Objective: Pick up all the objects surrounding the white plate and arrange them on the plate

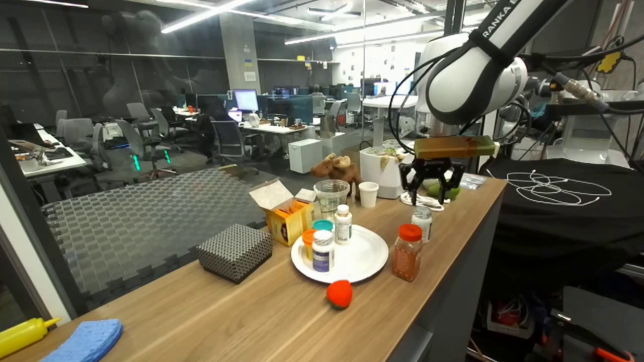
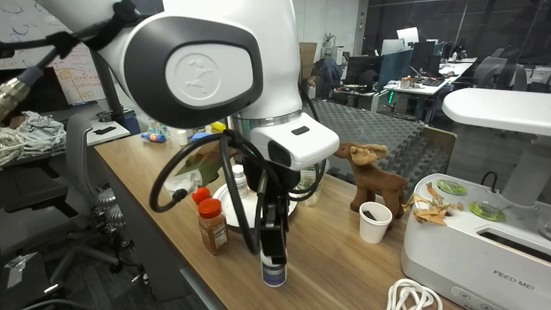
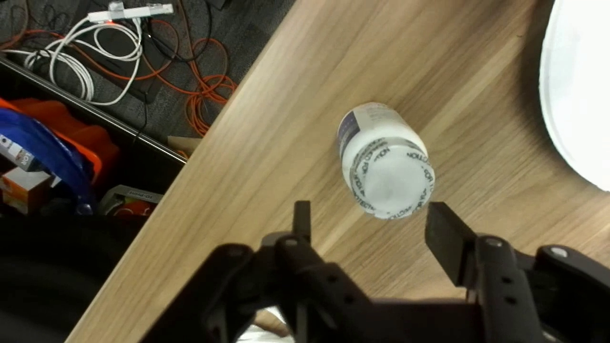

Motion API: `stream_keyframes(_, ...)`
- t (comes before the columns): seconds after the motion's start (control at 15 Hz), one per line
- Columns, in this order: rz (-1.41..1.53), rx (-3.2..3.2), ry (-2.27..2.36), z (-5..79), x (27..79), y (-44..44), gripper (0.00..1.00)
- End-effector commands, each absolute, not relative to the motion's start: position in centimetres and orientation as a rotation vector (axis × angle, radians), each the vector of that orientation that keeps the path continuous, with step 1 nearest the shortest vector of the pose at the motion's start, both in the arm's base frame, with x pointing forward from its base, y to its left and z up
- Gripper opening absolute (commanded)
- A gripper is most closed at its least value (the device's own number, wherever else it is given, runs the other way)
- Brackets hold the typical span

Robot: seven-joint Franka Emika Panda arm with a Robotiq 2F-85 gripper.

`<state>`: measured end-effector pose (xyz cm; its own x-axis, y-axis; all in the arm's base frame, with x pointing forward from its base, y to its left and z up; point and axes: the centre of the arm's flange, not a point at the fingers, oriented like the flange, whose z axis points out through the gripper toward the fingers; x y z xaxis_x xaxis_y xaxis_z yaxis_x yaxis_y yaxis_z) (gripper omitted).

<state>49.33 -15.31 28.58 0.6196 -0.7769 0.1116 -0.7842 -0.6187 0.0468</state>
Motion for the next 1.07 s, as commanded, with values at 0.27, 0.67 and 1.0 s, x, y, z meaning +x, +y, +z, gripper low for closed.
stream_keyframes(0.27, 0.072, 2.829, -1.302, 29.4, 50.4, -12.8, 1.0)
stream_keyframes(0.67, 0.033, 2.822, -1.316, 27.5, 50.5, -13.1, 1.0)
stream_keyframes(1.0, 0.038, 2.806, -1.33, 26.8, 50.7, -13.3, 0.97)
